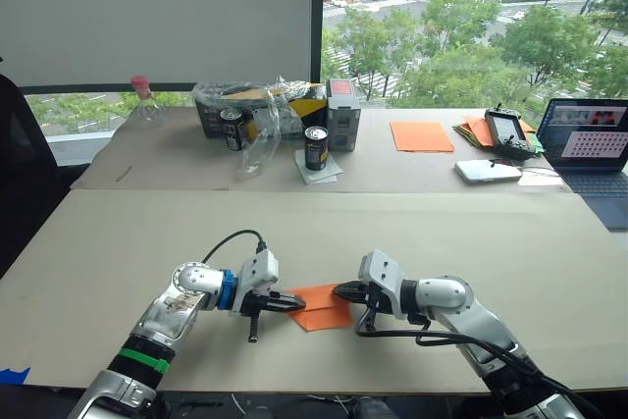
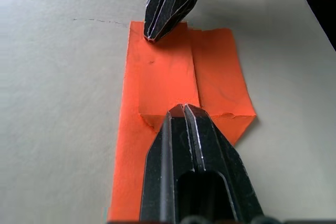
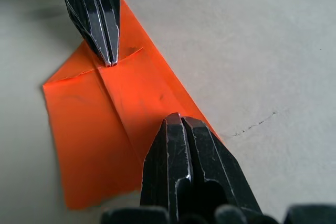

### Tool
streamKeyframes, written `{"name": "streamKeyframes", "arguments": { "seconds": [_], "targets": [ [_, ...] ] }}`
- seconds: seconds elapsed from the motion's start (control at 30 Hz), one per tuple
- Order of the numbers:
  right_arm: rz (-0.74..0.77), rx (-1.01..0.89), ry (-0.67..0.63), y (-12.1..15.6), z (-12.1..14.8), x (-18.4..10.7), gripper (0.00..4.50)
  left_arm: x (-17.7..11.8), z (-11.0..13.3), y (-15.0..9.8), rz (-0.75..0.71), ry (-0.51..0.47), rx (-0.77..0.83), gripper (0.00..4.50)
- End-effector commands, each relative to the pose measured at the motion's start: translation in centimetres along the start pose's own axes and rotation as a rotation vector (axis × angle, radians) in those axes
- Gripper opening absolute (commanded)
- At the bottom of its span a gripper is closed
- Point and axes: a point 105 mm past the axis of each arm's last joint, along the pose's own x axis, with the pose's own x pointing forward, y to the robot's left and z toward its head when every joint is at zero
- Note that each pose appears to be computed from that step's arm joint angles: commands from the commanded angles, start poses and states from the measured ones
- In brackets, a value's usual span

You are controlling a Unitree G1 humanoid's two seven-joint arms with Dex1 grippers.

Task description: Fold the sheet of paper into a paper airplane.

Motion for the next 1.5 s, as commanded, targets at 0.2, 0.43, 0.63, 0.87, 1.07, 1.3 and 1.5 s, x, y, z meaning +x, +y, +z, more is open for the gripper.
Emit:
{"name": "streamKeyframes", "arguments": {
  "seconds": [0.2,0.43,0.63,0.87,1.07,1.3,1.5],
  "targets": [
    [0.045,-0.039,-0.118,-1.1,5.4,-2.1,0.07,-2.5,4.3,0.2,0.036,-0.163,-0.128,0.00],
    [0.112,-0.003,-0.098,-0.5,6.7,-3.3,0.00,-5.1,6.3,-0.2,0.063,-0.185,-0.170,1.48],
    [0.118,0.025,-0.049,-0.4,6.1,-4.0,0.29,-7.4,4.8,-1.2,0.100,-0.080,-0.182,3.48],
    [0.094,-0.438,0.025,0.6,4.5,-3.4,2.30,-7.8,2.7,-2.0,0.145,0.025,-0.120,4.50],
    [0.051,-0.200,-0.025,-0.3,4.0,-3.9,2.30,-7.7,2.3,-2.0,0.154,0.033,-0.097,4.50],
    [0.058,0.278,-0.042,-1.7,3.3,-5.0,2.30,-7.6,1.9,-2.4,0.127,0.036,-0.145,4.50],
    [0.122,0.412,-0.049,-2.1,3.8,-4.2,2.30,-7.2,2.1,-2.6,0.110,0.024,-0.158,4.50]
  ]
}}
